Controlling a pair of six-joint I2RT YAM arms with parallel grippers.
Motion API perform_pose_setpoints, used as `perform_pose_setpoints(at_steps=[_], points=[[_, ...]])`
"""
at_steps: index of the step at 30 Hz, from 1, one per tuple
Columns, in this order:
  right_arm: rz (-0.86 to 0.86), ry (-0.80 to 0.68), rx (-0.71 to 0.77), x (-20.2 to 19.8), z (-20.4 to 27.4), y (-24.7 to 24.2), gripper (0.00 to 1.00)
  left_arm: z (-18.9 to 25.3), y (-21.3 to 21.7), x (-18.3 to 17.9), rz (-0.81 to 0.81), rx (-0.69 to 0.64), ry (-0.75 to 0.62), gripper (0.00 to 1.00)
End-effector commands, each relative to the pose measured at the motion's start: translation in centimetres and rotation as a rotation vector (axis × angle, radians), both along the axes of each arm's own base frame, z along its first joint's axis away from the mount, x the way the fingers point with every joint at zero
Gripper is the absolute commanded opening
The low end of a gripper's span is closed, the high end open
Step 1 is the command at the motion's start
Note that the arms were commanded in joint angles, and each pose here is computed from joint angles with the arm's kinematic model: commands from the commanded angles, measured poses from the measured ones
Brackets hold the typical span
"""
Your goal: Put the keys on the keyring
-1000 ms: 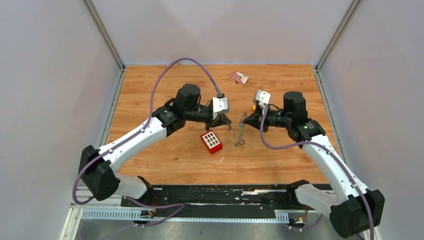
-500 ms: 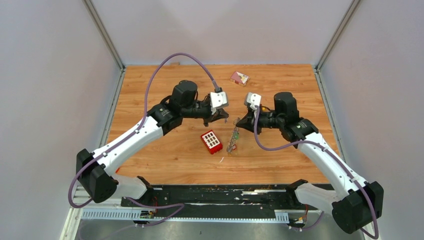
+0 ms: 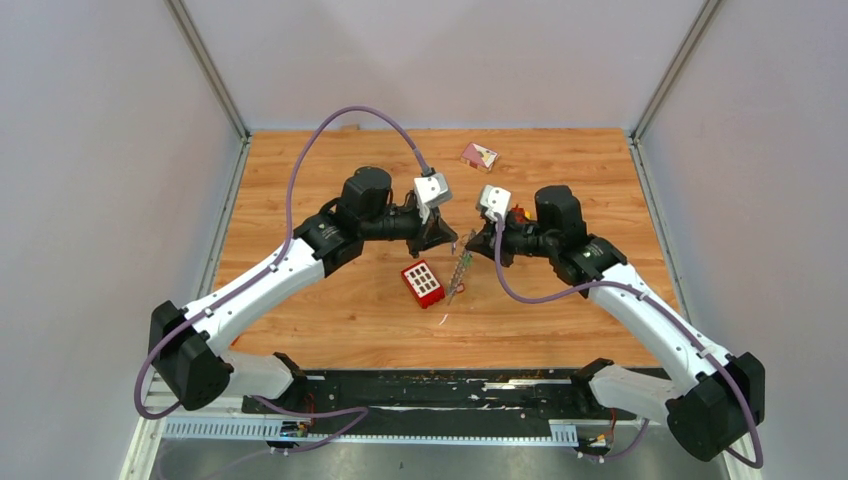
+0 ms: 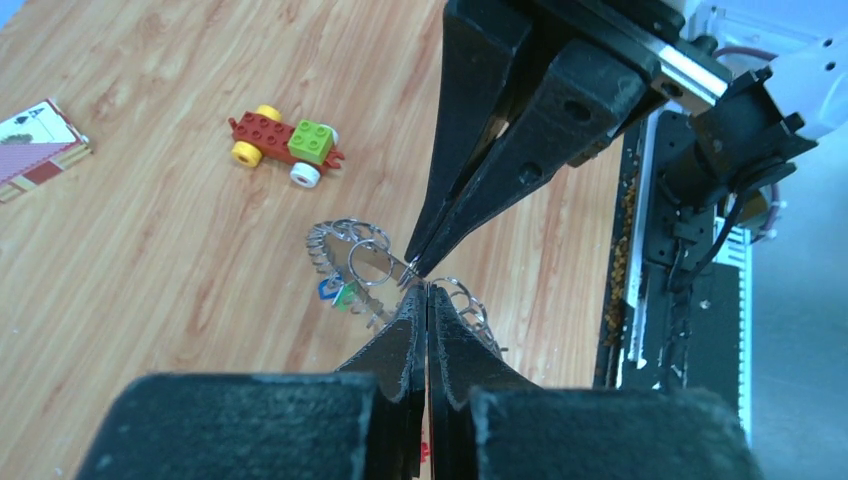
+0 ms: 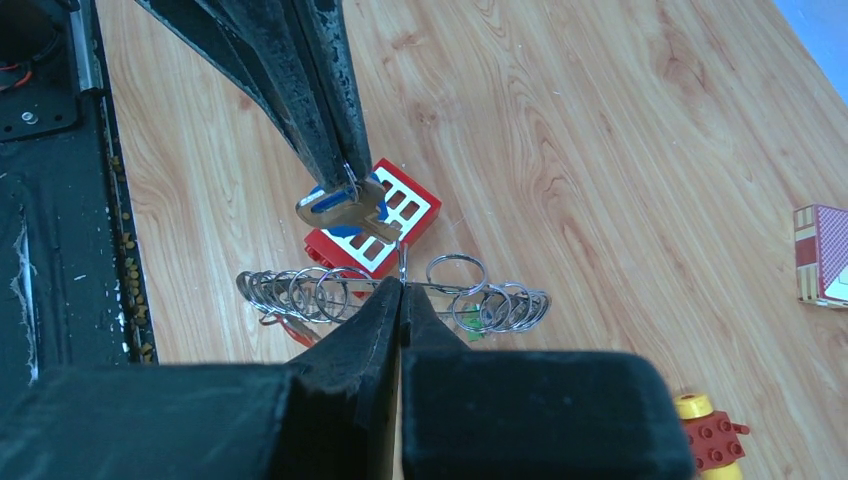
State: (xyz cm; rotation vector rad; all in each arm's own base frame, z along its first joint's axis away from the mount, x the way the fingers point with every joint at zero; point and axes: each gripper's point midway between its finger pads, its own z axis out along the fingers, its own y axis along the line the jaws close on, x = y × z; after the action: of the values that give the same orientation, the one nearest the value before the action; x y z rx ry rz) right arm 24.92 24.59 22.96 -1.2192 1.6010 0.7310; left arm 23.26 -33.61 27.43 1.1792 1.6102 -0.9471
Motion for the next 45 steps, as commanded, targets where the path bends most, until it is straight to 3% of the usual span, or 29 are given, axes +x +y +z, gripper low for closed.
perform_pose_setpoints(at_steps=[1, 18, 45], points=[[-0.007, -0.158, 0.051, 1.2, 4.3, 0.9, 0.00, 1.3, -0.4, -0.3, 0.023, -0.069, 0.060, 0.00], [-0.008, -0.205, 0.044, 0.5, 4.7, 1.0, 0.00, -1.1, -1.1, 0.5, 0.038, -0.033, 0.114, 0.00], [0.030, -0.223, 0.028, -0.2, 4.1, 1.1, 0.00, -0.5, -0.7, 1.7, 0.088, -0.033, 0.099, 0.00]])
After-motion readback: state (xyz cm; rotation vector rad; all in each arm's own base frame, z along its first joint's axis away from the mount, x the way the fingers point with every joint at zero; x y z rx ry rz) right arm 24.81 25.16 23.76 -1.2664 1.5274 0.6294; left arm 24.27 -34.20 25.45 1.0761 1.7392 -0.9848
